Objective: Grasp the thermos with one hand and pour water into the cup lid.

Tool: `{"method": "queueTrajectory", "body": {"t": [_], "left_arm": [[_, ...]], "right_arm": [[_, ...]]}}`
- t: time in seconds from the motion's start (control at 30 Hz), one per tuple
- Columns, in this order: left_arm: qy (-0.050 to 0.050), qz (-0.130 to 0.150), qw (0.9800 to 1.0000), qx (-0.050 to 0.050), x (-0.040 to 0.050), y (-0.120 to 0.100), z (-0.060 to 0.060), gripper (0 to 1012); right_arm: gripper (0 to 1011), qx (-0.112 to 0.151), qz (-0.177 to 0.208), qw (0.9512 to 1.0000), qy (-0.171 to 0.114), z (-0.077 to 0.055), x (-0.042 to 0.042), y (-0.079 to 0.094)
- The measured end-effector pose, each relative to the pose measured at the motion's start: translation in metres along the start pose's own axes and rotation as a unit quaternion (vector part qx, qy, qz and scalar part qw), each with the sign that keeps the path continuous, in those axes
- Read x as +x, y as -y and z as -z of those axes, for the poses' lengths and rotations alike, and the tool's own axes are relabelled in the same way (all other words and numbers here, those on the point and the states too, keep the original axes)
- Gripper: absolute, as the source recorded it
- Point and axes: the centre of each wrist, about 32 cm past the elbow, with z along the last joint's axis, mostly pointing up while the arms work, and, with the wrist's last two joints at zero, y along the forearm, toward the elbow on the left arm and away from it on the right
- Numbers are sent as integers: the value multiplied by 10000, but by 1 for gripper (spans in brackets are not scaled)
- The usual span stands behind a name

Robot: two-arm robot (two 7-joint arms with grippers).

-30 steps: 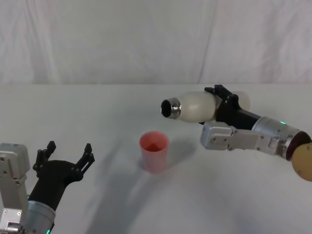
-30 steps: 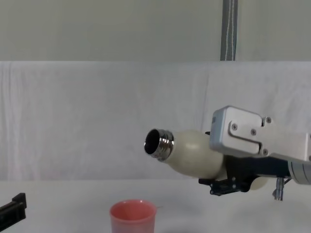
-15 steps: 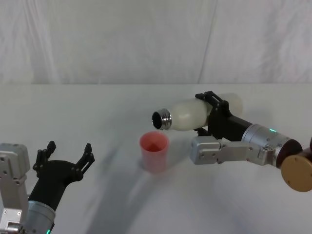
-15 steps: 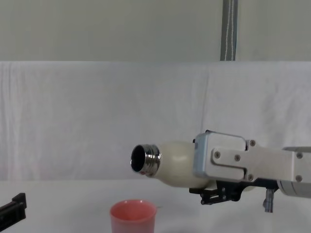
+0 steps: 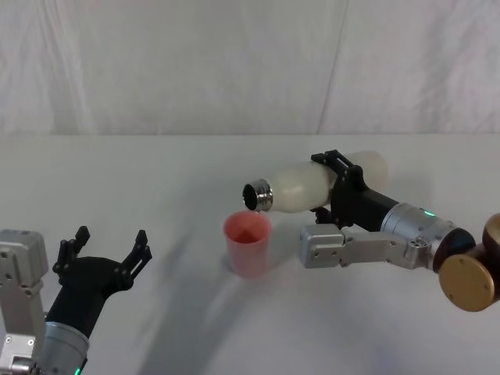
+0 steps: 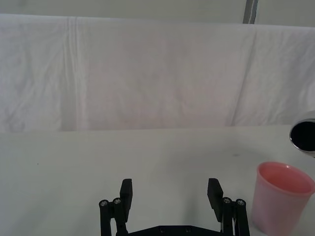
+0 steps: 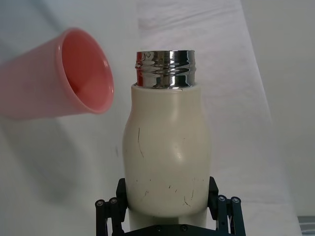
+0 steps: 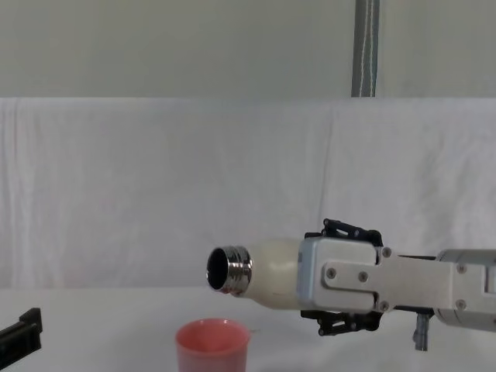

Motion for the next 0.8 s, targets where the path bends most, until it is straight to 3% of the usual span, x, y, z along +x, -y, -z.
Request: {"method": "queueTrajectory", "body": {"t": [0.8], "left_arm": [[0,0,10000,0,0,0,0,1001]], "right_arm": [[957,-158,74,9994,293,-5,-94,-32]]}}
